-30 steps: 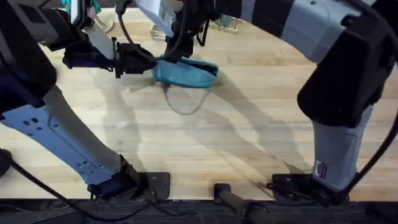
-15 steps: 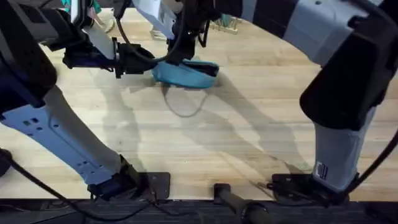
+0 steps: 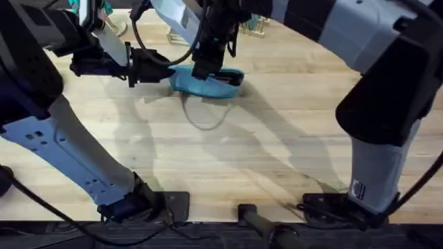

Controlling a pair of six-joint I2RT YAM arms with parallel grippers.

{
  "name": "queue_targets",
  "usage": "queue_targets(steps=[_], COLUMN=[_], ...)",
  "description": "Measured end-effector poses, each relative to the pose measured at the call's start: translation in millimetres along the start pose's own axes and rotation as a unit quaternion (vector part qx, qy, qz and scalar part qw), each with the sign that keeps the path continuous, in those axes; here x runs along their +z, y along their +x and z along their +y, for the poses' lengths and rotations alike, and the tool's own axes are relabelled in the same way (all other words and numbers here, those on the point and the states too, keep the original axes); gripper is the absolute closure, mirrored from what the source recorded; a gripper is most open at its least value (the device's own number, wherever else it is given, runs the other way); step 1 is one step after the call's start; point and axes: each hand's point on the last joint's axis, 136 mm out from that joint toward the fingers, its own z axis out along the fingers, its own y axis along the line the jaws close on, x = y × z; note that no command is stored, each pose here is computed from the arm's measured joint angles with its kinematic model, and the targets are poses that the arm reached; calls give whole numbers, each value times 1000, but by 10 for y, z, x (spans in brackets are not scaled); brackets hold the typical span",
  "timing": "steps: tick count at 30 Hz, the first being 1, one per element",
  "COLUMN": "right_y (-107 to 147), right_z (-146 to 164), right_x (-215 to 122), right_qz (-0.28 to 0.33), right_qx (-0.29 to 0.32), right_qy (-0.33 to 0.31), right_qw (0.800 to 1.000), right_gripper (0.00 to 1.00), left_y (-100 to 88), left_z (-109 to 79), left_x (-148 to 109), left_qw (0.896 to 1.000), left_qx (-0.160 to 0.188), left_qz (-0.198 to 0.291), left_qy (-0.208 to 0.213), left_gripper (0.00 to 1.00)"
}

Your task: Unzip the bag, pick up the pens from the table one at a time and place them inside, then zip the bag closed.

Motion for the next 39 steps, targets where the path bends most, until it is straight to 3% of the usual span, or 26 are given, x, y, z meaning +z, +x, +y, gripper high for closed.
queue_targets(steps=[19,39], right_y=[425,751], right_z=[-110,-58], right_x=[-55,-171], right_qz=[105,161], right_qx=[36,59], right_qy=[51,31], right_qw=[993,985], right_gripper=[970,970], left_y=[1,-3], left_z=[2,-8], left_x=[0,7], left_qw=[1000,1000], left_qx=[1,-1], left_qz=[0,0], left_qy=[0,2], left_gripper=[959,959])
